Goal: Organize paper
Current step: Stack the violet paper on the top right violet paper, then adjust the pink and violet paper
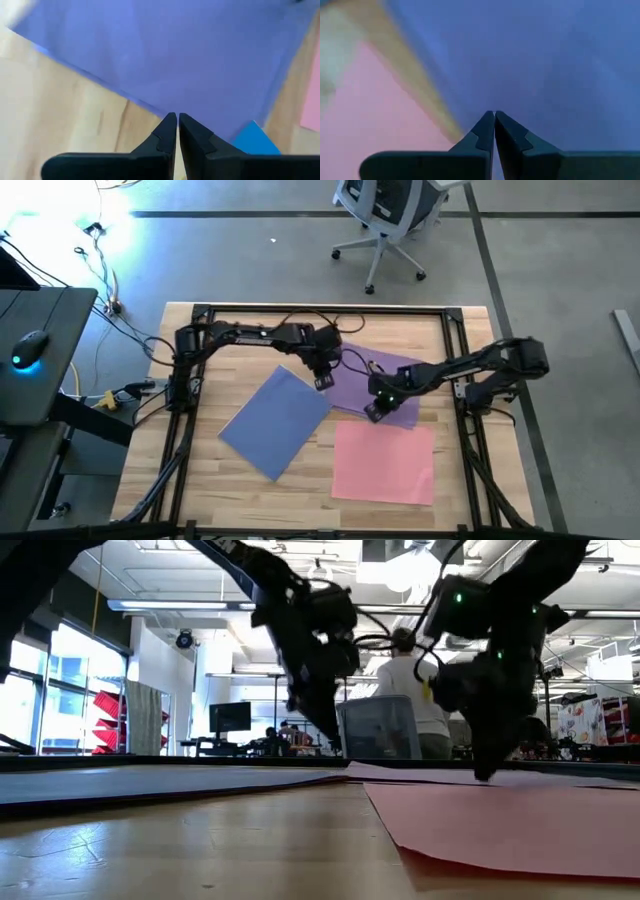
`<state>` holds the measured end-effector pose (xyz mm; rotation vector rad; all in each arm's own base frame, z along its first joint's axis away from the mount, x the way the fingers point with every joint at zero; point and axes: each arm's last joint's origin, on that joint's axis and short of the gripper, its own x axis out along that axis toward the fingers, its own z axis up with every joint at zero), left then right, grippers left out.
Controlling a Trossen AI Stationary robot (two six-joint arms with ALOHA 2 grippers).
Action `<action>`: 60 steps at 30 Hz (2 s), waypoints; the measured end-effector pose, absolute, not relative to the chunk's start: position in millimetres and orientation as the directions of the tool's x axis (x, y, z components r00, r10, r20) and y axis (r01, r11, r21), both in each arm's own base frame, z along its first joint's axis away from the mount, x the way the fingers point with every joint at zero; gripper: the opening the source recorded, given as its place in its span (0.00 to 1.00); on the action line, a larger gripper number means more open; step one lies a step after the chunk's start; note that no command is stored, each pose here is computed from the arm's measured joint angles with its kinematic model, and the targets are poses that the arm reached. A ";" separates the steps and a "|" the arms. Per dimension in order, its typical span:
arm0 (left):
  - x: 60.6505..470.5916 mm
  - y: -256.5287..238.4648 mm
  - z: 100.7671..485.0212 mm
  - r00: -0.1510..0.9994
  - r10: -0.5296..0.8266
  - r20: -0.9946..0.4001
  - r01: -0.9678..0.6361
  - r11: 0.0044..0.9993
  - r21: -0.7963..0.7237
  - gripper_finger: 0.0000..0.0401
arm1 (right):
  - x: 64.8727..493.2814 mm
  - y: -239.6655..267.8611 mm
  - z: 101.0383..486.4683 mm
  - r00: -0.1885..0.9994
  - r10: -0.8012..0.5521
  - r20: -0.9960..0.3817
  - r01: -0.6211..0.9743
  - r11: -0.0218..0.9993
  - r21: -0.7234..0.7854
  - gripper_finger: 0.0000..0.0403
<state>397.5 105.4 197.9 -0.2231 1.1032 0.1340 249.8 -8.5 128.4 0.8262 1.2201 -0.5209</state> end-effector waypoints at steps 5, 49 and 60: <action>386.2 102.4 223.6 0.468 0.003 -0.884 -0.208 0.972 -0.107 0.00 | 243.1 -28.3 128.2 0.236 0.040 -0.971 0.700 0.686 0.198 0.00; 261.9 84.5 328.6 0.281 0.325 -0.903 -0.370 0.905 0.211 0.00 | 244.6 45.9 220.3 0.406 0.175 -0.897 0.403 0.847 0.347 0.00; 218.5 66.8 294.5 0.257 0.267 -0.929 -0.445 0.886 0.132 0.00 | 225.1 129.2 137.9 0.389 0.314 -0.866 0.368 0.809 0.459 0.00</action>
